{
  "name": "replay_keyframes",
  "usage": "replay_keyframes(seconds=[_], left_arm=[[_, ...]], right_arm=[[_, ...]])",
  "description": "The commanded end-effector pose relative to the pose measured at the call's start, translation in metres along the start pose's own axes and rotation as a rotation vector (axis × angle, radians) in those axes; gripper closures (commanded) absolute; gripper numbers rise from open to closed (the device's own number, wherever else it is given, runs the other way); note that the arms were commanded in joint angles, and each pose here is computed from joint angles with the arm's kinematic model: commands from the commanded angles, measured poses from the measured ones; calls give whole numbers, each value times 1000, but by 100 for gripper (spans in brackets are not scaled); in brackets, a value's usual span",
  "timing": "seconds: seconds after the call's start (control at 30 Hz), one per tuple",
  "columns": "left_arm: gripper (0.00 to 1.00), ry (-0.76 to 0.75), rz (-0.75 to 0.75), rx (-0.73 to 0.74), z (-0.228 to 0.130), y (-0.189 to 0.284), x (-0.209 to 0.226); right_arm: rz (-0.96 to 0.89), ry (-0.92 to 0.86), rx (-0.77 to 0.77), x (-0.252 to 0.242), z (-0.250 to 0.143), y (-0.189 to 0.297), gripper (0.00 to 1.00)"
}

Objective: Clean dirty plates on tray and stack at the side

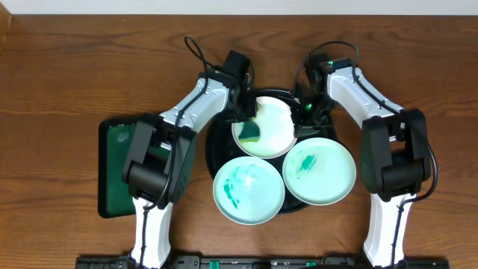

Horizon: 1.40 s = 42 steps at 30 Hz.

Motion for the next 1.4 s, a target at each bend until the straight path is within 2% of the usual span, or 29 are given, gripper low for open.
replay_keyframes(seconds=[0.0, 0.43, 0.87, 1.37], left_arm=[[93, -78, 139, 7, 3, -31, 15], [93, -198, 330, -139, 39, 24, 15], [93, -279, 284, -384, 76, 82, -13], [93, -319, 217, -273, 55, 69, -17]], right_arm=[[-2, 35, -18, 1, 4, 3, 99], [-2, 35, -18, 1, 4, 3, 99], [-2, 31, -19, 1, 5, 3, 99], [1, 30, -28, 2, 6, 3, 99]])
Point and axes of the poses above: each gripper's point midway between its finger pads, its own y axis back along the fingers, its own x axis along the line the jaws close on, z = x × y, the point moved 4 cm from there along y, back along the fingers, and after that the axes turned 7 degrees about -y, right-handed, at the moved point
